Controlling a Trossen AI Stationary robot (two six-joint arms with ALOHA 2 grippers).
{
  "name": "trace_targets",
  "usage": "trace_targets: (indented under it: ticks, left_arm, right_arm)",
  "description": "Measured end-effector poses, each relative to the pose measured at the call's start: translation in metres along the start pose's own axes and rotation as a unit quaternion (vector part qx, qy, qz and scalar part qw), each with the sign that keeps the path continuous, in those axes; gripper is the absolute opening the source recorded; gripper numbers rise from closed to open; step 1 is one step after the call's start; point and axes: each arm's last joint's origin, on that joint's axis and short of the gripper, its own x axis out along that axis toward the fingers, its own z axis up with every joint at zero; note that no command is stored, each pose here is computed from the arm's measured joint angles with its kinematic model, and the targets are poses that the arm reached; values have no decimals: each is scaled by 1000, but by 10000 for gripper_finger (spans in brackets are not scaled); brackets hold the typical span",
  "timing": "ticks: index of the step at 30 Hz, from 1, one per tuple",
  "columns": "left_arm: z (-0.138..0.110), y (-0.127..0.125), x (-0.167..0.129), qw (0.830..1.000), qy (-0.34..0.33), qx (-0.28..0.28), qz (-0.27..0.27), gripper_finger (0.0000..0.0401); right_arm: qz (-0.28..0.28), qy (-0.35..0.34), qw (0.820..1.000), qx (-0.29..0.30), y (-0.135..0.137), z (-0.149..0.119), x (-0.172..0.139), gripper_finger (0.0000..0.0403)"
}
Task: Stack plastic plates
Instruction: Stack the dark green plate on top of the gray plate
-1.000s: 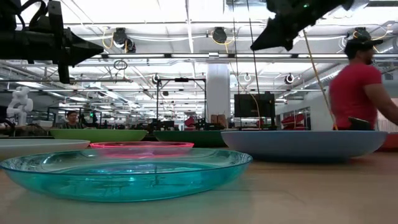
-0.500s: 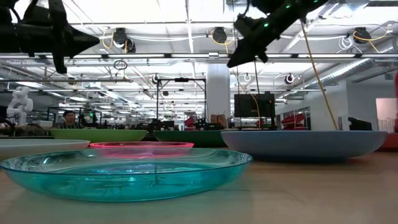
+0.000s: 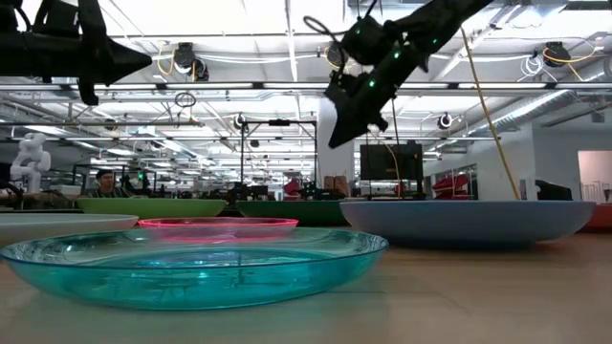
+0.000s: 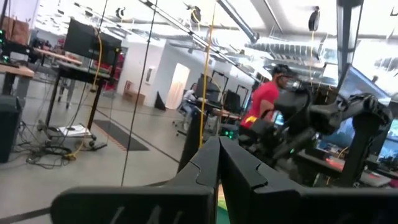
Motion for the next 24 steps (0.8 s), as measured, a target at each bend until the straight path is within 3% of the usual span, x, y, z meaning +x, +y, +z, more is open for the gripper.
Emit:
trace_targets:
  ticks: [6,14,24]
  left_arm:
    - [10,-2,0,1000,8,6,1,17]
    - [20,-3,0,998,53,20,6,17]
    - [20,-3,-1,998,58,38,8,17]
  right_arm:
    - [-3,29,1000,11,2,-13,28,9]
    - [-11,67,990,125,6,-25,41,15]
    - [-27,100,978,183,8,-33,39,119]
